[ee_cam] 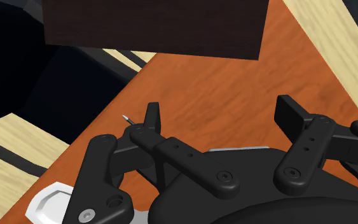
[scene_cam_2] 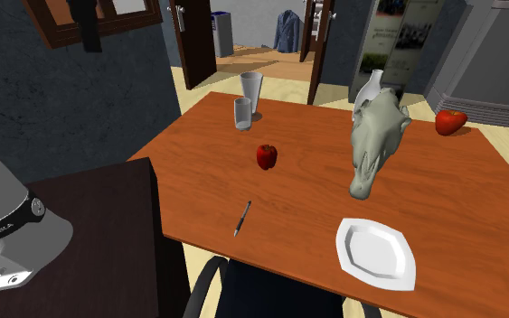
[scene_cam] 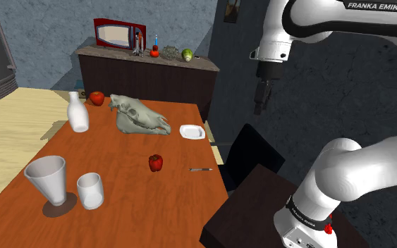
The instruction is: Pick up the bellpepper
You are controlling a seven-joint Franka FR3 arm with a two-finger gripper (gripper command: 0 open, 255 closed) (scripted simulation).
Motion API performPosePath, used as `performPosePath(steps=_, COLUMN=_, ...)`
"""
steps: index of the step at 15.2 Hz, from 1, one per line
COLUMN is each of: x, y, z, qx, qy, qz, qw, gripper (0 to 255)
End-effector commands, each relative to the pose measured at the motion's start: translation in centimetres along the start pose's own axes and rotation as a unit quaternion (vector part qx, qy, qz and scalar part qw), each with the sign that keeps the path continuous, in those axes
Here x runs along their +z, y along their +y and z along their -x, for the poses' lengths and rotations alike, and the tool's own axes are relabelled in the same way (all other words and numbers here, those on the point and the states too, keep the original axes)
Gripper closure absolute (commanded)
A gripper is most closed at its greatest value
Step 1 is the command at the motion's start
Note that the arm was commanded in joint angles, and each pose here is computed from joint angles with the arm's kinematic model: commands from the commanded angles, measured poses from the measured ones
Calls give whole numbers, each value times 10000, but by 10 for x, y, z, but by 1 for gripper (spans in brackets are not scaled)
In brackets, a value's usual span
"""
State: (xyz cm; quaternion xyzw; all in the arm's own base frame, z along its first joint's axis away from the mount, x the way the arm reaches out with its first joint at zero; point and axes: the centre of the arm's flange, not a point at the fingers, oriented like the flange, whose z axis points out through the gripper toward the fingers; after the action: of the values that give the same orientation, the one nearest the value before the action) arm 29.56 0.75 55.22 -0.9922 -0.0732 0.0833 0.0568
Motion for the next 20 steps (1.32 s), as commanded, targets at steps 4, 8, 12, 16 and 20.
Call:
performPosePath(steps=4, x=24, y=-2, z=-32, qx=-34, qy=-7, qz=28, qw=10000, gripper=0)
performPosePath(steps=8, x=56, y=-5, z=-74, qx=-78, qy=-17, qz=65, qw=9999, gripper=0)
performPosePath(steps=12, x=88, y=-9, z=-116, qx=-123, qy=-27, qz=102, qw=9999, gripper=0)
performPosePath(steps=16, x=120, y=-12, z=-159, qx=-168, qy=-37, qz=140, qw=9998, gripper=0)
performPosePath(steps=20, x=152, y=-15, z=-201, qx=-213, qy=-46, qz=177, qw=9996, gripper=0)
